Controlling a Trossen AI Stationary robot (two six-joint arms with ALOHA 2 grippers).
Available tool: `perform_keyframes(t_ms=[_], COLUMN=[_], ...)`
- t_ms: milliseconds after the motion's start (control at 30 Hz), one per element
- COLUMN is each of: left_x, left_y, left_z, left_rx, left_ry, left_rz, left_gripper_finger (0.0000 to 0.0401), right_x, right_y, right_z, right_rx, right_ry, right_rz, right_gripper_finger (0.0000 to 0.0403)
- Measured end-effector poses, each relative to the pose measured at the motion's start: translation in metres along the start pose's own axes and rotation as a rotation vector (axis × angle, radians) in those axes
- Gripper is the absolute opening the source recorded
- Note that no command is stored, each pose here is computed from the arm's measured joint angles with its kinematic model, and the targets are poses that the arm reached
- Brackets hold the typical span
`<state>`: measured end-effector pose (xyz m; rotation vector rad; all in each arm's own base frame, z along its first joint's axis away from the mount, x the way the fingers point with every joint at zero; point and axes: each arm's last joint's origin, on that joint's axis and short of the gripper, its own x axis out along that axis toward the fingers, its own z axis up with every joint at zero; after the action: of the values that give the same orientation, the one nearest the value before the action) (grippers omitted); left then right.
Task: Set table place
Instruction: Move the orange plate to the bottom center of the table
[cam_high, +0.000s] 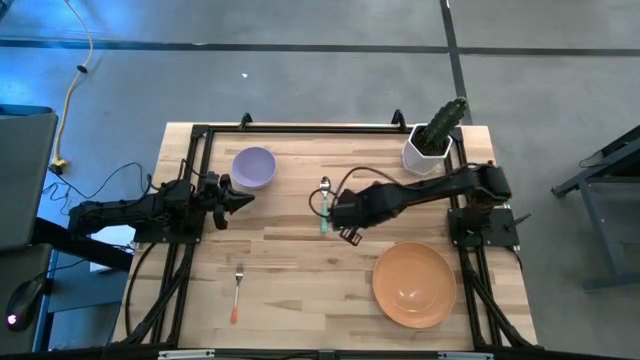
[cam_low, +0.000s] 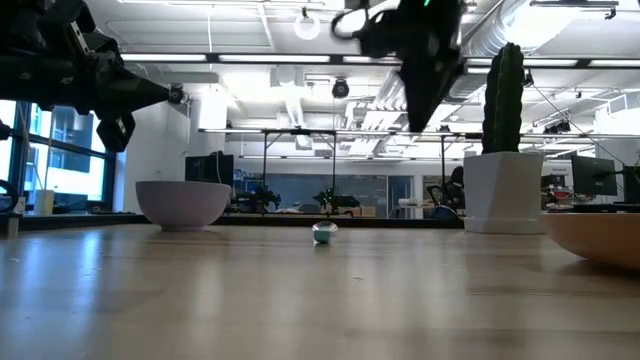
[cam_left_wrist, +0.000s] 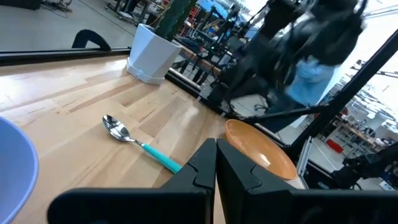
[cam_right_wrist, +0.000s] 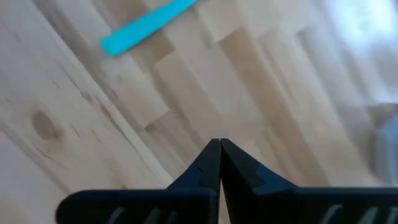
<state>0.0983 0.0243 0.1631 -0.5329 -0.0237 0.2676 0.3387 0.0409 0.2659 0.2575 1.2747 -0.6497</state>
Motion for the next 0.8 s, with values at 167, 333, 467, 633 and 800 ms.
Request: perform_keyframes(t_ms=[167,333,467,633,800], left_x=[0.003,0.006,0.006,0.006,0.006], left_y=[0.002,0.004,0.004,0.004,0.004], left_z=[-0.003,-0.007,-0.007,-0.007,-0.007], left_rx=[-0.003,-0.004,-0.004,-0.011,-0.023], left_ry=[0.040,0.081,0.089,0.087,0.082], left_rz=[0.025,0.049,0.057,0.057,0.065], left_gripper_finger=[0.0000,0.0000,0.0000,0.0000,0.0000], right_x=[-0.052,-0.087,-0.078,-0.038,-0.011], right_y=[-0.025,-0.044,-0.053,-0.068,-0.081], right_z=[-0.023,-0.059,-0.098,-0.144,-0.160], right_rx=[0.094,0.189,0.254,0.310,0.299], right_ry=[-0.092,-0.113,-0.074,0.032,0.054], right_rz=[-0.006,0.002,0.010,0.160,0.386], right_gripper_finger=[0.0000,0.0000,0.0000,0.0000,0.0014])
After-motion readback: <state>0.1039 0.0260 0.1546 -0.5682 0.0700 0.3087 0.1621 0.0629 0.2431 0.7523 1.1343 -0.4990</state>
